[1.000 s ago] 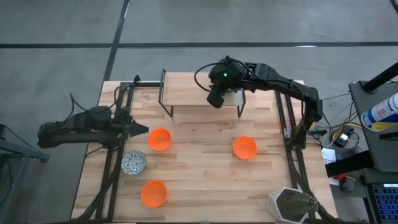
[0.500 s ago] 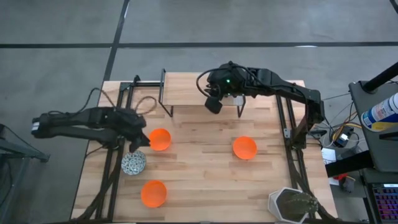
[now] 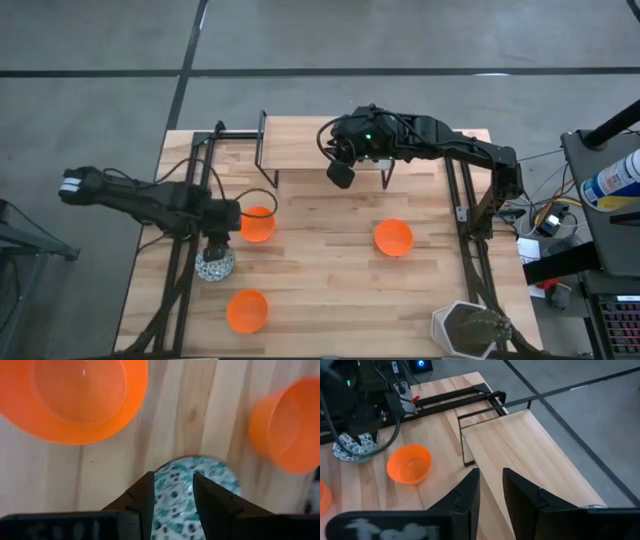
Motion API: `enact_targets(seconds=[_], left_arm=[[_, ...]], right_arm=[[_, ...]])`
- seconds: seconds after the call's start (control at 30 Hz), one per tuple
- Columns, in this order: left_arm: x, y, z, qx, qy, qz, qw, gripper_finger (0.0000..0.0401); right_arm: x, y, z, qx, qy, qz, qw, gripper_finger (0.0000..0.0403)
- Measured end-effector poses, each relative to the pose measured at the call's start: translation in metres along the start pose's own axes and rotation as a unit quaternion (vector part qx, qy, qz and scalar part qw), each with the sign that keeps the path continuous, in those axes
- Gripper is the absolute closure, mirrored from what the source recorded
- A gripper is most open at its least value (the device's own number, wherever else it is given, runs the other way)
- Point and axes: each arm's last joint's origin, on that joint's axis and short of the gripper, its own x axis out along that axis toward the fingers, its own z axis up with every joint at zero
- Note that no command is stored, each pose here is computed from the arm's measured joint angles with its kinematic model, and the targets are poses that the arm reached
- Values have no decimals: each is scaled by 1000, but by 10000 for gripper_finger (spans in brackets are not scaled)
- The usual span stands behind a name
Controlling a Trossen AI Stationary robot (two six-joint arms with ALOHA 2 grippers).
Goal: Pick & Place Mini bowls
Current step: Stack the white patterned bowl on top of the white bowls on the shelf
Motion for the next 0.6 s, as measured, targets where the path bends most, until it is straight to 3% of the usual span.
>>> enact_targets(seconds=[0.17, 0.4, 0.6], left_arm=[[7, 0, -2, 63, 41, 48, 996, 275], [14, 1, 2, 61, 61, 64, 994, 275], [21, -1, 7, 61, 77, 46, 994, 275]], right_arm=[[0, 0, 3, 5, -14, 2, 1000, 331], [0, 2, 5, 13, -23, 13, 1000, 333], [0, 2, 5, 15, -25, 15, 999, 328]])
